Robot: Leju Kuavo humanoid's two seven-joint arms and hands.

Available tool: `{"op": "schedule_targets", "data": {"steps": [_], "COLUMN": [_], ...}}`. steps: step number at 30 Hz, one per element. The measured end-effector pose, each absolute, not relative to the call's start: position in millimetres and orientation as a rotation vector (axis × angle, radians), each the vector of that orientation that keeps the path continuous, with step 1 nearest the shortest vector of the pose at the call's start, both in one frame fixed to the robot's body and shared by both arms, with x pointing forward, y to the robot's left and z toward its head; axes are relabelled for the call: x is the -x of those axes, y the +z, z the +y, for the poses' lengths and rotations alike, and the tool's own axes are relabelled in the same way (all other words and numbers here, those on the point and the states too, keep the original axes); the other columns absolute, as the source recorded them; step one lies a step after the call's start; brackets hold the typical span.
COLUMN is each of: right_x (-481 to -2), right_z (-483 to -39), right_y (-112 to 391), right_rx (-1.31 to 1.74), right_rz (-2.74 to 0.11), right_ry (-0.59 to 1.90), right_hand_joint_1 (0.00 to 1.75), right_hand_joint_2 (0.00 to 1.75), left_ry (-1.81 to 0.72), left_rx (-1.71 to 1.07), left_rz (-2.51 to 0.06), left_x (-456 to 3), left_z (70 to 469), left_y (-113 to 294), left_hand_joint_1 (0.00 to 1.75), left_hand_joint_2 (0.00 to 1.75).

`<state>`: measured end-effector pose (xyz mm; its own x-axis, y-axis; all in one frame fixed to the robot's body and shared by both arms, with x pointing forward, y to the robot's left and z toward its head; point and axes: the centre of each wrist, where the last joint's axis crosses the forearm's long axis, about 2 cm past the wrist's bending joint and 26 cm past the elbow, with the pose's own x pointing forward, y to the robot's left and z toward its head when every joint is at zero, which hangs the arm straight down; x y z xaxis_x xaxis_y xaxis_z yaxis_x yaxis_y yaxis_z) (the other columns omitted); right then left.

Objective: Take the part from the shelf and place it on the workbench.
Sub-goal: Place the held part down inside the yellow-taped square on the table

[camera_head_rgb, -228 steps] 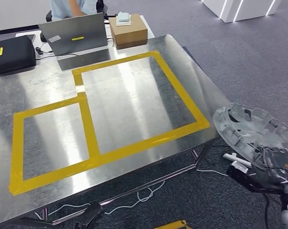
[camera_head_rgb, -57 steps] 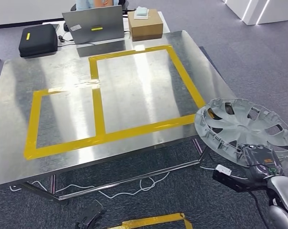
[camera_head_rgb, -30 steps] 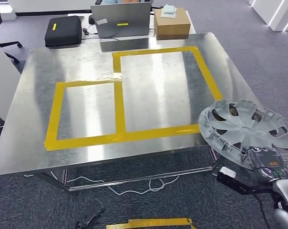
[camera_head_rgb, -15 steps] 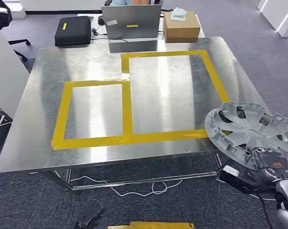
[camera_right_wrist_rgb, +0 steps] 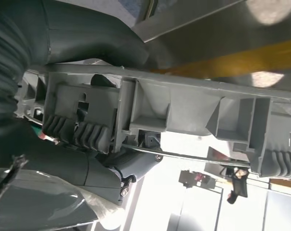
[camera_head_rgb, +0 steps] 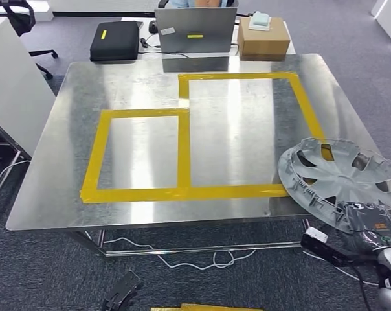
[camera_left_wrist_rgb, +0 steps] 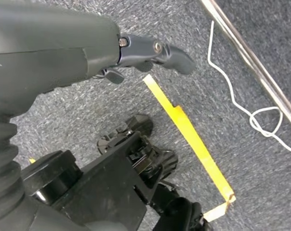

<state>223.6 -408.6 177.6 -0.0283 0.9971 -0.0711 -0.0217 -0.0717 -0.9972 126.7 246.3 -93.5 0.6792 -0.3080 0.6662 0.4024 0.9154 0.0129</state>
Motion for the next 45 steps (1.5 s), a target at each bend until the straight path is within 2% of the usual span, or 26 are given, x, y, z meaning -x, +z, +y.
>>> {"op": "schedule_targets", "data": {"steps": [45], "right_x": [-223], "right_z": [-431], "right_y": [173], "right_rx": [1.275], "right_rz": [-1.136], "right_ry": [1.206], "right_hand_joint_1": [1.75], "right_hand_joint_2": [1.75], "left_ry": [-0.402], "left_rx": [0.126], "left_rz": [-0.706], "left_x": [-129], "left_z": [246], "left_y": [-93], "left_hand_joint_1": [0.0], "left_hand_joint_2": [1.75]}}
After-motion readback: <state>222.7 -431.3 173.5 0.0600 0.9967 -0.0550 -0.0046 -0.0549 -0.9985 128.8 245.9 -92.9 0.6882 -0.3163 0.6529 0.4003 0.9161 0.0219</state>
